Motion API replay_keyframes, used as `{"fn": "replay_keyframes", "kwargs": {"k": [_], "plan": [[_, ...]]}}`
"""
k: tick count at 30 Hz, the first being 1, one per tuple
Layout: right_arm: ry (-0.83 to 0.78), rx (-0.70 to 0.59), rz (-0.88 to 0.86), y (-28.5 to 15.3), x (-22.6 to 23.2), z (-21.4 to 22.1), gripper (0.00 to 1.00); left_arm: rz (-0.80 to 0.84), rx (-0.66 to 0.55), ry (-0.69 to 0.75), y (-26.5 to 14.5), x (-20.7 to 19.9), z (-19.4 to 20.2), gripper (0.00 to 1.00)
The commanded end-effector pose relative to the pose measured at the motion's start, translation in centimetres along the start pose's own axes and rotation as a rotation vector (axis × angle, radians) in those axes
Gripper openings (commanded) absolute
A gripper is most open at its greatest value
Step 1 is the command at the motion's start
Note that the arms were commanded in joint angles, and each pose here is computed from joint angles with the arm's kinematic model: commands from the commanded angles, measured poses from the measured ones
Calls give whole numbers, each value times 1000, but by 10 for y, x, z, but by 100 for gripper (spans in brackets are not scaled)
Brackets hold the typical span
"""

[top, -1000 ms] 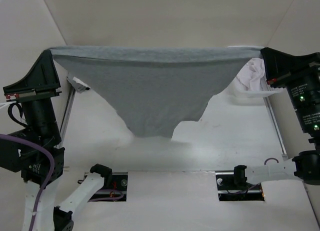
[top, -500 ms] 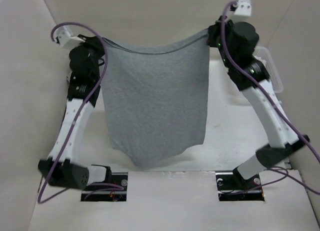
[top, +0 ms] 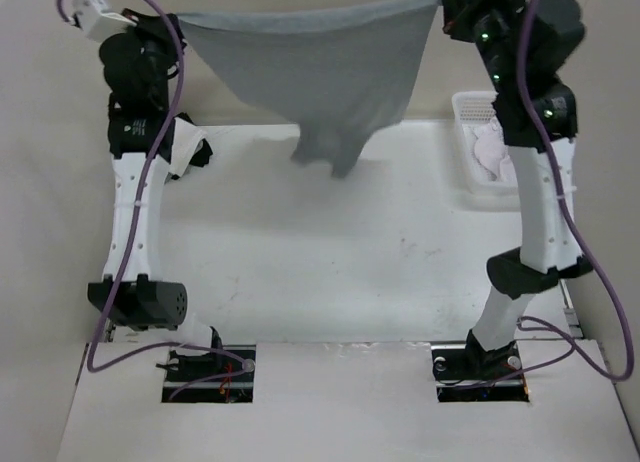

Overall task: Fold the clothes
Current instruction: Flatten the tank top out, then fold the tank top

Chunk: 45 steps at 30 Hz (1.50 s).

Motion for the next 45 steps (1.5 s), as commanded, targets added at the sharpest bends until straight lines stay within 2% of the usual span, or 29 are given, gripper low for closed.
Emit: {"fn": "replay_keyframes", "kwargs": {"k": [1,5,9,12,16,21,26,30,33,36,39,42,45], "plan": [[37,-169,-66,-39,15,-62,0,166,-182,-6,-44,-52,-73,2],[33,-73,-15,-50,2,-31,0,140,-165,19,-52,-39,-60,2],[16,23,54,-84,-17,23,0,81,-104,7,-78,-2,-17,2],[48,122,62,-134,-27,92,0,5,-38,3,-120,41,27,2],[131,277,24,-209,-30,183,0,-138,70,14,-199,120,90,2],[166,570,-24,-313,-28,271,0,-229,212,55,-279,164,117,2],[206,871,-119,-399,-29,294,0,-273,366,34,-347,177,127,2],[207,1045,-188,-441,-17,303,0,-266,383,-31,-370,167,116,2],[154,1023,-192,-446,-7,308,1,-273,373,-23,-370,166,112,2],[145,923,-99,-419,-8,308,0,-282,365,-15,-353,168,121,2],[122,807,-47,-383,-13,307,0,-276,330,-36,-319,165,132,2],[112,687,-46,-323,-15,305,0,-291,272,-52,-274,165,143,2],[151,632,-50,-256,-29,310,0,-327,221,-52,-222,168,155,2]]}}
Point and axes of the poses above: each gripper's point midway between its finger pads, its own y axis out along the fingers, its own x axis along the line the jaws close on, z = x × y, the point moved 6 cm from there along -y, back along the fingers, and after that the axes turned 4 degrees about -y, right-handed, at the moved point
